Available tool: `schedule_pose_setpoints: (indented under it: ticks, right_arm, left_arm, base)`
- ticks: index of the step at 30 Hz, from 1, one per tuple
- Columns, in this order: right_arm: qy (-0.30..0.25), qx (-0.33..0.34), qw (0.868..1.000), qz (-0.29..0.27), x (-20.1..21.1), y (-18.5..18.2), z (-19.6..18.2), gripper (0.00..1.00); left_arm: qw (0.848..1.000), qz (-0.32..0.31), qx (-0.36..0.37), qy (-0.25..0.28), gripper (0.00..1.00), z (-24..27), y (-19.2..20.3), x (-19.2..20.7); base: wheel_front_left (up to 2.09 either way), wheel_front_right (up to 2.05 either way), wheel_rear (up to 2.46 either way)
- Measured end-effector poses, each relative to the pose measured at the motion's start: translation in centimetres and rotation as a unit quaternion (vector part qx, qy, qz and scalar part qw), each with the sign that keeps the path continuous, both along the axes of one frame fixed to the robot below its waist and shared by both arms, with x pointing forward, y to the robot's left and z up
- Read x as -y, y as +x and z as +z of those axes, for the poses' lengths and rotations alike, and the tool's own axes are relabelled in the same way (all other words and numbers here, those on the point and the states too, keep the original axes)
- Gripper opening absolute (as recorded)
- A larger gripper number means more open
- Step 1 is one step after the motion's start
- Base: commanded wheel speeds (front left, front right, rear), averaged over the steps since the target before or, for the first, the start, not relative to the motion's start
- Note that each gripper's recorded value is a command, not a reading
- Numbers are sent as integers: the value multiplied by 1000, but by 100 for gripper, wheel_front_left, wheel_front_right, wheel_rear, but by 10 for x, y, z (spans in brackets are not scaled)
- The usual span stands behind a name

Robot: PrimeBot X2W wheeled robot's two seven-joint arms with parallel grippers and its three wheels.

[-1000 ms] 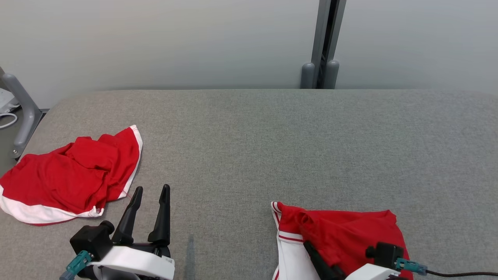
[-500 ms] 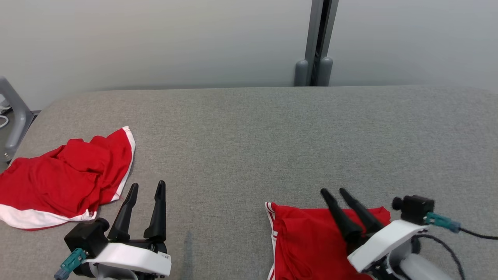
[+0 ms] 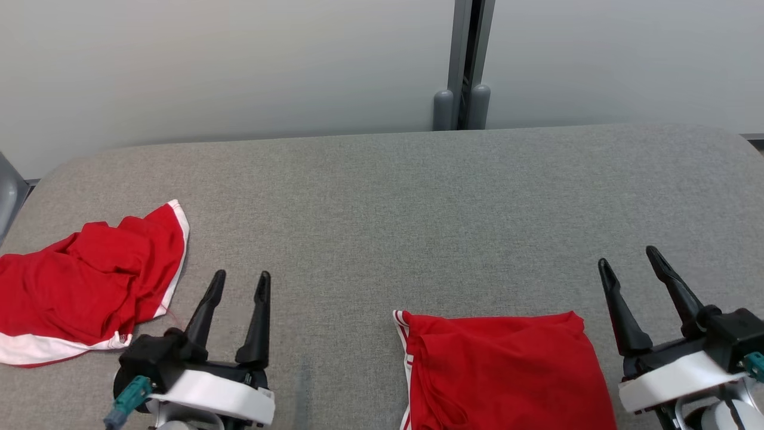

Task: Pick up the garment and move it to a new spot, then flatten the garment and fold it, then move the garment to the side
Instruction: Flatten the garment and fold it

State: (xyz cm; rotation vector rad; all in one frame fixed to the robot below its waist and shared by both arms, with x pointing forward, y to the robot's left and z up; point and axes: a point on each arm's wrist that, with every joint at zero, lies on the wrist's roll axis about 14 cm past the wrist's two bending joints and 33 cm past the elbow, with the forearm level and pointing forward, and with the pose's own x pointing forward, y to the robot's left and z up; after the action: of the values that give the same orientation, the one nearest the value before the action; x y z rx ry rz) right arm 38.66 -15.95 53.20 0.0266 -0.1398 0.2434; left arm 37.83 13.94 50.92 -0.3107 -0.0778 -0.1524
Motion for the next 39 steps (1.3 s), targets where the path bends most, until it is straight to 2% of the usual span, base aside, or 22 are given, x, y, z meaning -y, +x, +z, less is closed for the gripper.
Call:
schedule_pose_setpoints:
  ticks: [9,10,11,15,22,28,32,36,39]
  right_arm:
    - [-12,-20,999,-24,0,-11,-18,100]
    - [-12,-20,999,-24,0,-11,-18,30]
    - [-15,-23,999,-21,-2,-11,-21,0]
    - [-29,-39,999,0,-15,-14,-33,0]
    - [-10,-97,995,27,-39,-18,-69,0]
    - [-14,-171,982,74,-74,-21,-114,0]
    - [-14,-205,975,85,-82,-17,-134,0]
    - [-17,-216,971,98,-91,-13,-142,0]
    - [-8,-204,972,114,-103,-10,-134,0]
  left_arm:
    - [1000,-4,-13,8,100,-9,-7,6]
    - [1000,-4,-13,8,100,-9,-7,6]
    - [1000,-3,-14,8,100,-9,-7,6]
    - [1000,0,-16,8,100,-10,-7,4]
    - [1000,5,-28,12,100,-19,-5,-1]
    - [998,35,-35,26,100,-24,0,-24]
    - [998,46,-37,32,100,-25,2,-32]
    - [997,52,-41,35,100,-28,3,-38]
    - [997,56,-42,38,100,-29,3,-41]
  base:
    - [0,0,0]
    - [0,0,0]
    - [0,0,0]
    - [0,0,0]
    - [0,0,0]
    - [0,0,0]
    - [0,0,0]
    - [0,0,0]
    - [0,0,0]
